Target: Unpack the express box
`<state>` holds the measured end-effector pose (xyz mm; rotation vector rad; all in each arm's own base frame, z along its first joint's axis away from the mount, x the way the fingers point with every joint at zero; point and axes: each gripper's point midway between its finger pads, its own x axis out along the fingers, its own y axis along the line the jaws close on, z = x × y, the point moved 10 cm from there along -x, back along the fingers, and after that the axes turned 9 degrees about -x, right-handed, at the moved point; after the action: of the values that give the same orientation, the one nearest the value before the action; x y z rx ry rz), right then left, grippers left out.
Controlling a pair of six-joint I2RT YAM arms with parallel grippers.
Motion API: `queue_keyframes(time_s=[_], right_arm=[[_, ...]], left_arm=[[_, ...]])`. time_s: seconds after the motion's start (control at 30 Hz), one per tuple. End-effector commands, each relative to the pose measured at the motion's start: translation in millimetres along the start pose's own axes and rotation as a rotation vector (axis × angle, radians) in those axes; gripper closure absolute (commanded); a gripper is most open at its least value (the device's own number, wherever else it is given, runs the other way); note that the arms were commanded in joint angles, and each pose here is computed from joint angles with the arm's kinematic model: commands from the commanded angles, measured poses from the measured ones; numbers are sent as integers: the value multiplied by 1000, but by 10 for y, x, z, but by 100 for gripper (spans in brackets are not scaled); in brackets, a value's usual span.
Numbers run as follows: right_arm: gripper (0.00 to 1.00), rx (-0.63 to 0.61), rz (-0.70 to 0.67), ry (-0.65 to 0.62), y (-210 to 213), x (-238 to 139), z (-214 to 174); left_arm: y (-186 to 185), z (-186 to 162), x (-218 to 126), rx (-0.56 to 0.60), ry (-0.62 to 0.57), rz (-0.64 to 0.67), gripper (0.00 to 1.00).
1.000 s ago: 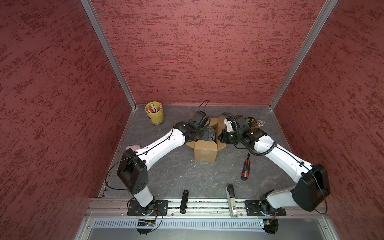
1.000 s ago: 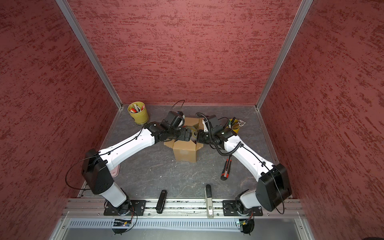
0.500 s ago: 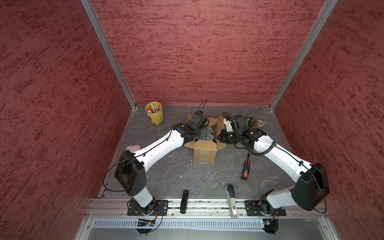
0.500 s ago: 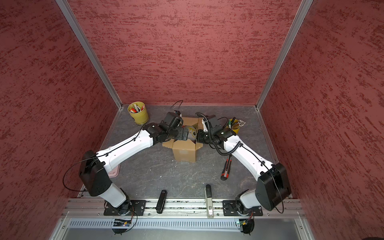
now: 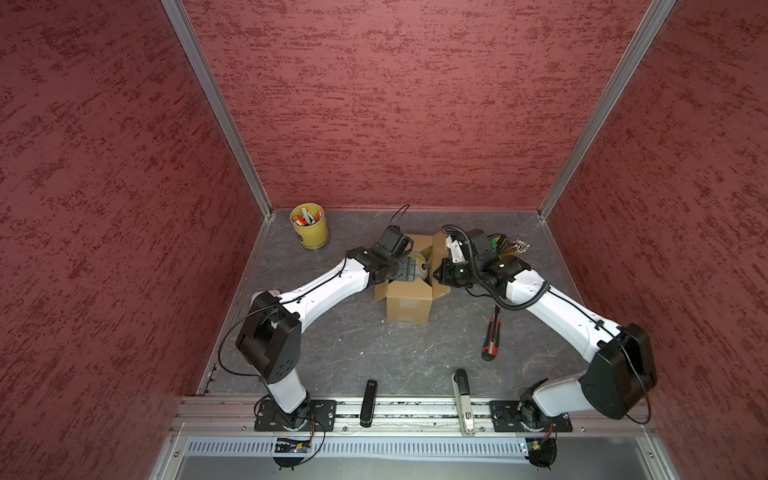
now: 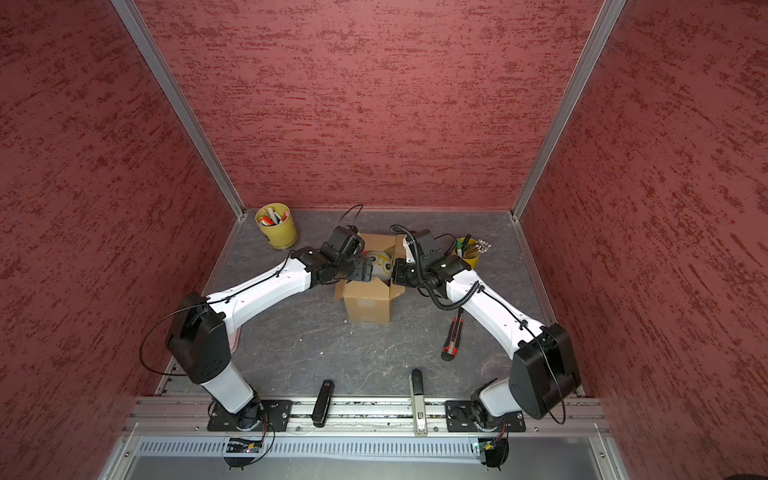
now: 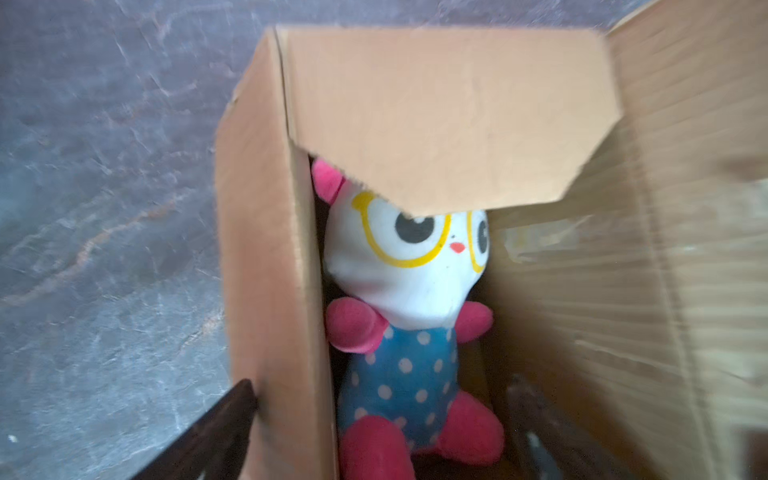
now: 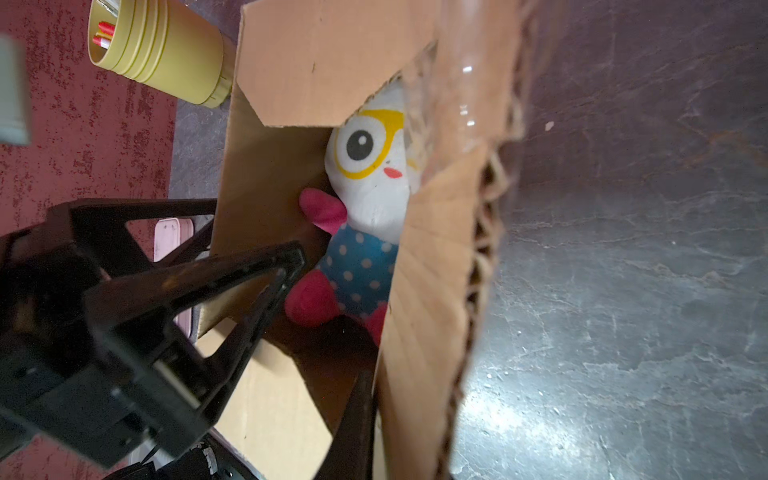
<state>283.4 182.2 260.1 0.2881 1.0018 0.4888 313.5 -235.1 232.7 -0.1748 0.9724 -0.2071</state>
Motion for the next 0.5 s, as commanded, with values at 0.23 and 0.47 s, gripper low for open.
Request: queue_keyframes(time_s=[0.23, 0.47], right_arm=[[86, 6, -50, 36, -50, 91, -47], [72, 10, -81, -11, -7, -94, 22]], left_arm=[[36, -43, 203, -58, 41, -75, 40], [87, -63, 185, -63, 14, -43, 60]])
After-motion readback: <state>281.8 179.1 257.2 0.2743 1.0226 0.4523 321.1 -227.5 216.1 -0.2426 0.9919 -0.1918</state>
